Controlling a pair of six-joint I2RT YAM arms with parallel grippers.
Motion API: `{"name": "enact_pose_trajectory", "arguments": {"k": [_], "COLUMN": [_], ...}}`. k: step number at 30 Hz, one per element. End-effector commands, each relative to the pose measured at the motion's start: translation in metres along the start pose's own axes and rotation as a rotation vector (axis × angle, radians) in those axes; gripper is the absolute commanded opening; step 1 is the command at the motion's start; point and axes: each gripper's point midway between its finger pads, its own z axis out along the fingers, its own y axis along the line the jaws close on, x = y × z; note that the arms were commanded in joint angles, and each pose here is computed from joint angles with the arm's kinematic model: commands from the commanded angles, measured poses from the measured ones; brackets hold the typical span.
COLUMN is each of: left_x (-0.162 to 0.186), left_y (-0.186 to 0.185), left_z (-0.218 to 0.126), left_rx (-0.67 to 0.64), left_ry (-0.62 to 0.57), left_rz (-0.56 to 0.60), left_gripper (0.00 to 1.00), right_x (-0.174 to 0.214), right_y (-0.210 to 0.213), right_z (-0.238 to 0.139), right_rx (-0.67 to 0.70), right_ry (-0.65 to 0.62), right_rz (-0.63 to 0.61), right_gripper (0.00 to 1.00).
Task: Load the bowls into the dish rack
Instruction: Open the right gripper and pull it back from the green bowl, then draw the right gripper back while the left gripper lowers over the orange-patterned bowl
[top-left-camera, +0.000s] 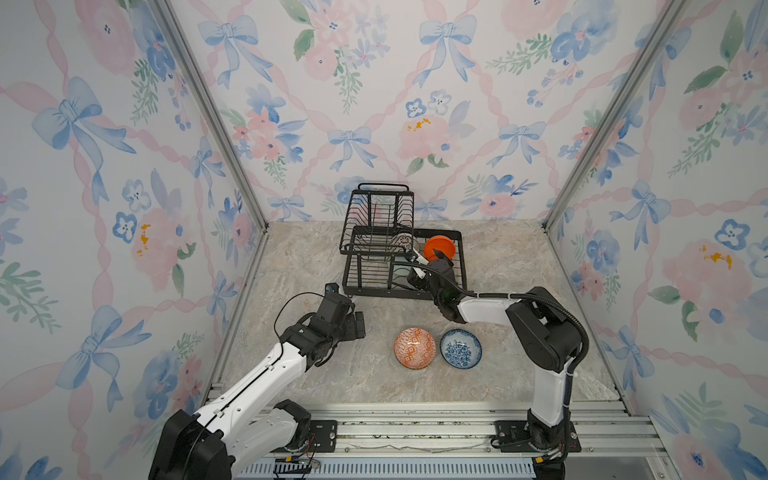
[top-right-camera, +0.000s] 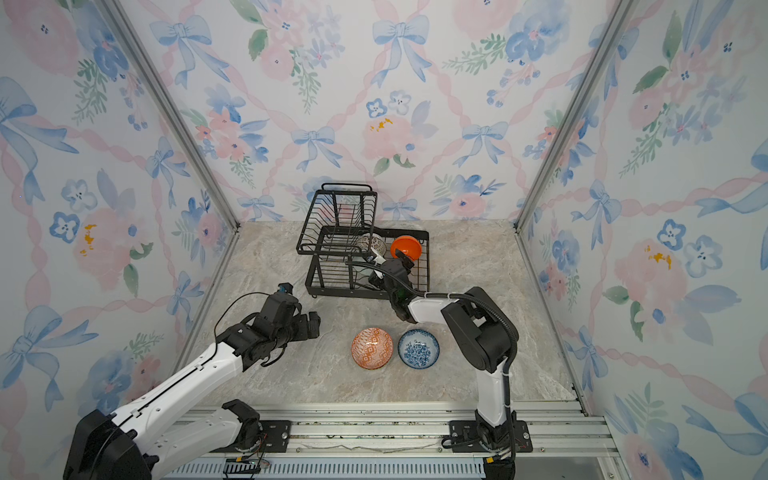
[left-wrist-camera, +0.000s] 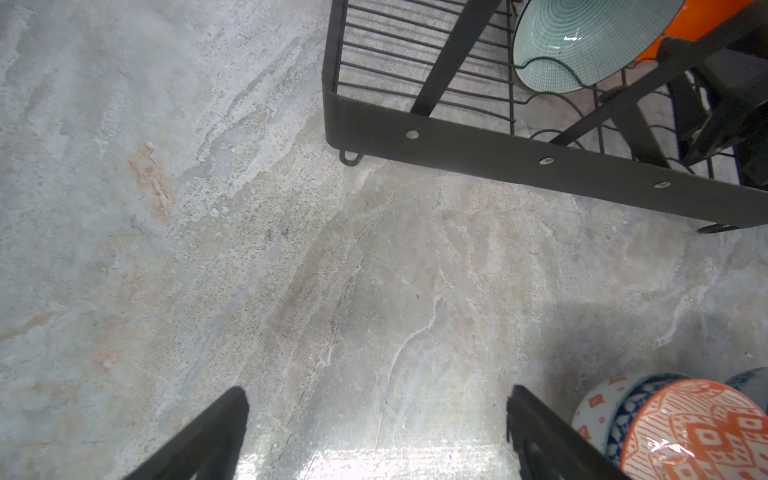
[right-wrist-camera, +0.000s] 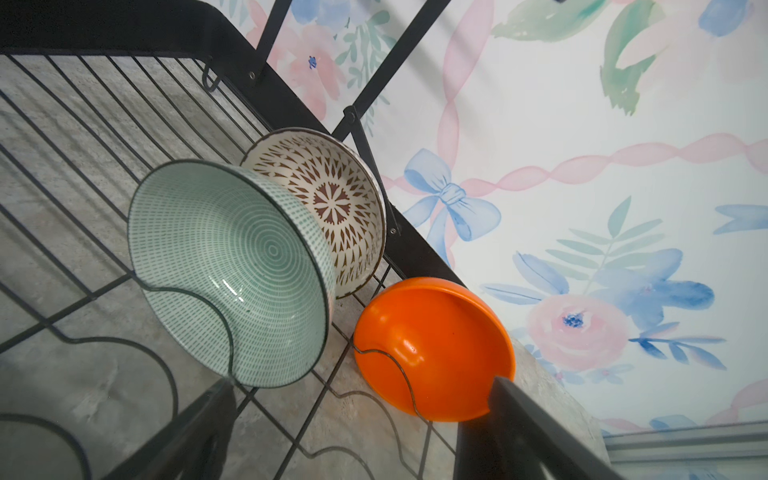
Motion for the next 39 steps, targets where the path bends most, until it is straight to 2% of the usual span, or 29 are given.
{"name": "enact_pose_trajectory", "arguments": {"k": [1, 11, 16, 23, 27, 30, 31, 35, 39], "left_x": [0.001, -0.001, 0.001, -0.003, -0.005, 0.000, -0.010, -0.005, 0.001], "left_y": [0.002, -0.002, -0.001, -0.006, -0.019, -0.037, -0.049, -0.076, -0.098], "left_z": [-0.001, -0.001, -0.002, -0.005, -0.006, -0.003, -0.008, -0.007, -0.009], "left_rx": [0.002, 0.016, 0.015, 0.025, 0.017, 0.029, 0.050, 0.092, 0.141], "left_ry": [-0.001, 0.003, 0.000, -0.009, -0.021, 0.000, -0.021, 0.000, 0.023], "left_rz": [0.022, 0.038, 0.034, 0.062, 0.116, 0.167, 0.174, 0.228, 0.269], "left_gripper": [0.98, 0.98, 0.98, 0.98, 0.98, 0.98, 0.98, 0.98, 0.98], "right_x": [-0.019, -0.005, 0.005, 0.012, 0.009, 0.012, 0.013, 0.008, 0.017], "right_y": [-0.028, -0.048, -0.055, -0.067, -0.085, -0.099, -0.101, -0.107, -0.120], "right_z": [-0.014, -0.012, -0.019, -0.037, -0.063, -0.090, -0.099, -0.153, -0.211], "right_rx": [0.089, 0.161, 0.154, 0.153, 0.153, 0.099, 0.073, -0.008, -0.003], "right_ry": [-0.045, -0.009, 0.004, 0.022, 0.046, 0.115, 0.141, 0.184, 0.271], "right_rz": [0.021, -0.155, -0.193, -0.176, -0.093, 0.025, 0.063, 0.209, 0.351], "right_gripper": [0.97, 0.97, 0.97, 0.97, 0.97, 0.97, 0.97, 0.97, 0.97]}}
